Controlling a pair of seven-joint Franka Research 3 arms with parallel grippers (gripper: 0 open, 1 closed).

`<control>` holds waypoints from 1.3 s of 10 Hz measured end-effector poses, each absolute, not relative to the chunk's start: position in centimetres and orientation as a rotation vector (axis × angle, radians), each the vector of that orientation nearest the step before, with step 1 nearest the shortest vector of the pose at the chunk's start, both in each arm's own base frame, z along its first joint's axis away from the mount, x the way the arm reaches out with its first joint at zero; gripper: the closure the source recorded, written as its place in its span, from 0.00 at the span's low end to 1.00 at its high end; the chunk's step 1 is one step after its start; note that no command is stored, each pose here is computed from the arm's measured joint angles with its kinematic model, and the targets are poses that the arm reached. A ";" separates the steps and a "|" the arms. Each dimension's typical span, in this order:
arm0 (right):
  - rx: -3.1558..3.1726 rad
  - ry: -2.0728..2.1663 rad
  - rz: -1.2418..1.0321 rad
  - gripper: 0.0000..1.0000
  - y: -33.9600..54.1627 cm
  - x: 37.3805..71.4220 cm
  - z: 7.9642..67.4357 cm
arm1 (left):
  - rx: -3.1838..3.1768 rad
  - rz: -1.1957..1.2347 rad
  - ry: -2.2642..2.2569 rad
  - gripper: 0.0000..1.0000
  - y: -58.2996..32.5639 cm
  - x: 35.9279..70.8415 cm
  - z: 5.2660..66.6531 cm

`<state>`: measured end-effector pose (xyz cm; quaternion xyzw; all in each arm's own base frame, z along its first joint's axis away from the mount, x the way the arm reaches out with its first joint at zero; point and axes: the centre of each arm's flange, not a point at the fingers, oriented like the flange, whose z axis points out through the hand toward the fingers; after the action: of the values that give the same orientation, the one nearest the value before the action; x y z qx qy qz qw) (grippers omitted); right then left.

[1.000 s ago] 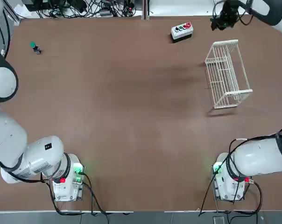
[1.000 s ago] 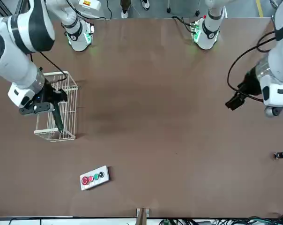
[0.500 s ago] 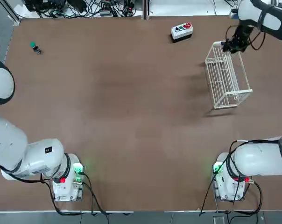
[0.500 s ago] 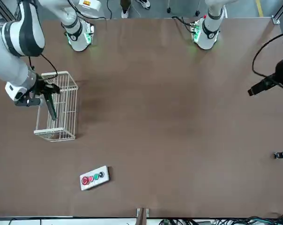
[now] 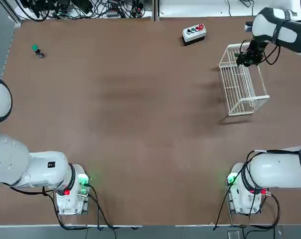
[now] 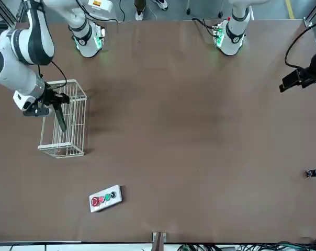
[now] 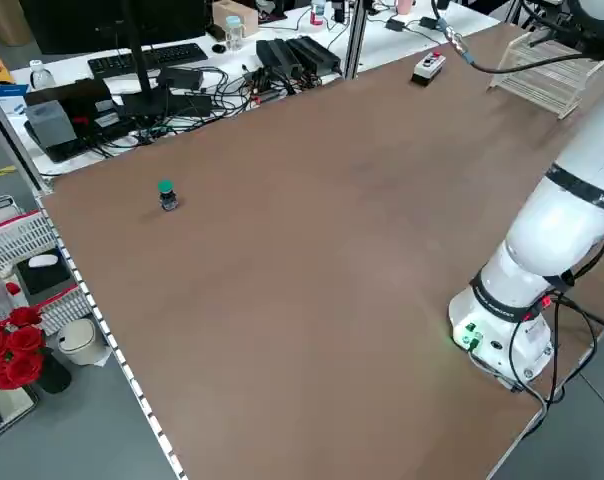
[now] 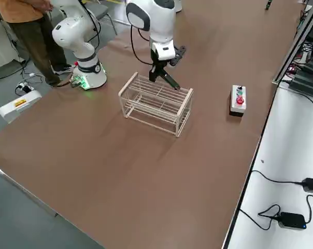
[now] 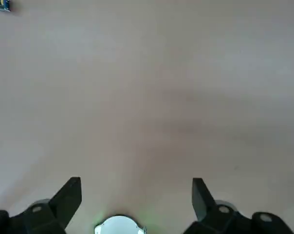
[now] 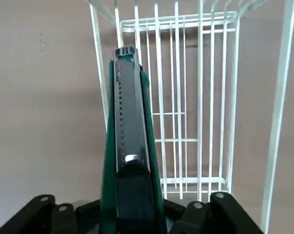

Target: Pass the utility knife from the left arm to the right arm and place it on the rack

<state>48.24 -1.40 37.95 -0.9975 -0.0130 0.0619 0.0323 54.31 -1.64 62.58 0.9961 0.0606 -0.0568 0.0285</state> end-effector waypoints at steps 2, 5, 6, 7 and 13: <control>-3.072 -0.037 0.178 0.97 -1.4 48.1 37.6 | 3.076 -0.196 0.175 0.00 -2.0 53.9 62.0; -3.075 -0.038 0.150 0.97 -1.6 48.3 37.2 | 3.096 -0.168 0.164 0.00 -1.7 54.0 62.4; -3.076 -0.040 0.151 0.97 -1.7 48.3 37.0 | 3.102 -0.139 0.158 0.00 -1.7 54.1 63.1; -3.075 -0.046 0.152 0.96 -2.0 48.3 36.7 | 3.113 -0.116 0.150 0.00 -1.9 54.1 63.8; -3.077 -0.047 0.153 0.93 -2.5 48.3 35.5 | 3.133 -0.128 0.136 0.00 -2.3 54.5 63.3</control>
<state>48.35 -2.51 35.51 -0.9982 -0.0152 0.0496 0.0303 54.53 -2.32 63.25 0.9982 0.0433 -0.0409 0.0017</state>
